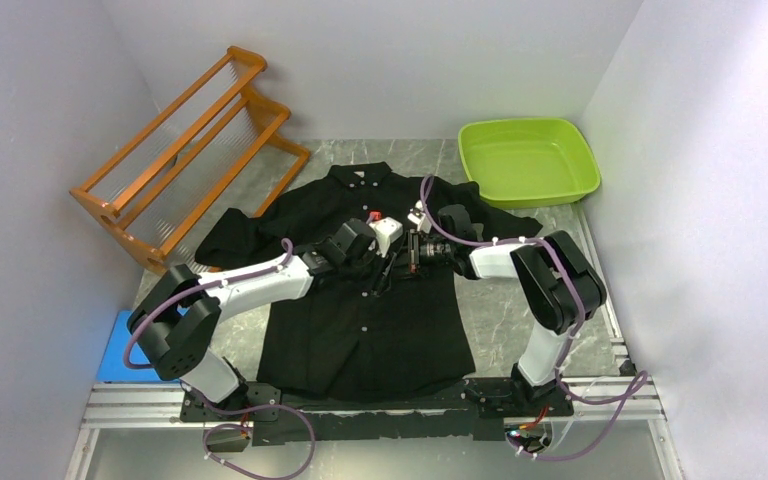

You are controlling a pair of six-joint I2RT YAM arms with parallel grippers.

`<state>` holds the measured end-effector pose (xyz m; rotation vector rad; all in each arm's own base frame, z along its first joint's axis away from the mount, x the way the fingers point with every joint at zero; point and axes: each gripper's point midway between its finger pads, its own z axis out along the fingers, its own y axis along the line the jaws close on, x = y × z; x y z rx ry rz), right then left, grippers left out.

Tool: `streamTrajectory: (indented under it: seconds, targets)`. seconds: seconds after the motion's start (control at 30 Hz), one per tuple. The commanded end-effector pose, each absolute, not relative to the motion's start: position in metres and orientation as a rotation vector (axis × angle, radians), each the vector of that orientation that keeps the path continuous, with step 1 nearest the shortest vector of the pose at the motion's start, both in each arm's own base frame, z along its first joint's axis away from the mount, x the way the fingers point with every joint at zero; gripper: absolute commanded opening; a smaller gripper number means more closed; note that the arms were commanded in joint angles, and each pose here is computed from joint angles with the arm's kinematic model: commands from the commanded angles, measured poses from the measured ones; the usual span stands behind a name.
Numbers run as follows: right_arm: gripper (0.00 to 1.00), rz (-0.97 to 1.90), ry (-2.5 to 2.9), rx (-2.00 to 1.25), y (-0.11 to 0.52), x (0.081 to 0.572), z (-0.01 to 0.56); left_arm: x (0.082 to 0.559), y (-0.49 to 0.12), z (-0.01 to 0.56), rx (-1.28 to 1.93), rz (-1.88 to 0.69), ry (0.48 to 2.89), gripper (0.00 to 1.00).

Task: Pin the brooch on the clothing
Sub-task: Adjust the brooch.

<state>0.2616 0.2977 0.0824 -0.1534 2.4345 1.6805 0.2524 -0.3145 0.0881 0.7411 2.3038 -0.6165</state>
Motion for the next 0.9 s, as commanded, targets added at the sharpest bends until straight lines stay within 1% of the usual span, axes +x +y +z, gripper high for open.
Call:
streamTrajectory:
  seconds: [0.0, 0.07, 0.1, 0.23, 0.4, 0.53, 0.67, 0.77, 0.87]
  targets:
    - [0.0, 1.614, 2.358, -0.285, 0.297, 0.267, 0.1, 0.266, -0.317, 0.106, 0.685, -0.589, 2.252, 0.56]
    - [0.0, 1.557, 2.344, -0.329, 0.294, 0.269, 0.1, 0.265, -0.312, 0.104, 0.643, -0.575, 2.266, 0.87]
    - [0.0, 1.524, 2.337, -0.349, 0.292, 0.269, 0.101, 0.262, -0.309, 0.104, 0.622, -0.582, 2.275, 0.94]
    - [0.0, 1.35, 2.302, -0.438, 0.28, 0.274, 0.105, 0.26, -0.289, 0.11, 0.463, -0.556, 2.287, 0.96]
    - [0.0, 1.035, 2.195, -0.53, 0.262, 0.289, 0.124, 0.251, -0.275, 0.117, 0.214, -0.79, 2.32, 0.96]
    - [0.0, 0.82, 2.031, -0.563, 0.258, 0.296, 0.154, 0.246, -0.264, 0.121, -0.008, -0.944, 2.36, 0.96]
    - [0.0, 0.694, 1.694, -0.701, 0.266, 0.28, 0.198, 0.246, -0.252, 0.128, -0.221, -1.04, 2.416, 0.96]
    - [0.0, 0.681, 1.487, -0.853, 0.272, 0.261, 0.209, 0.245, -0.245, 0.136, -0.317, -1.09, 2.442, 0.96]
    - [0.0, 0.66, 1.325, -0.99, 0.28, 0.244, 0.215, 0.245, -0.244, 0.155, -0.36, -1.179, 2.421, 0.96]
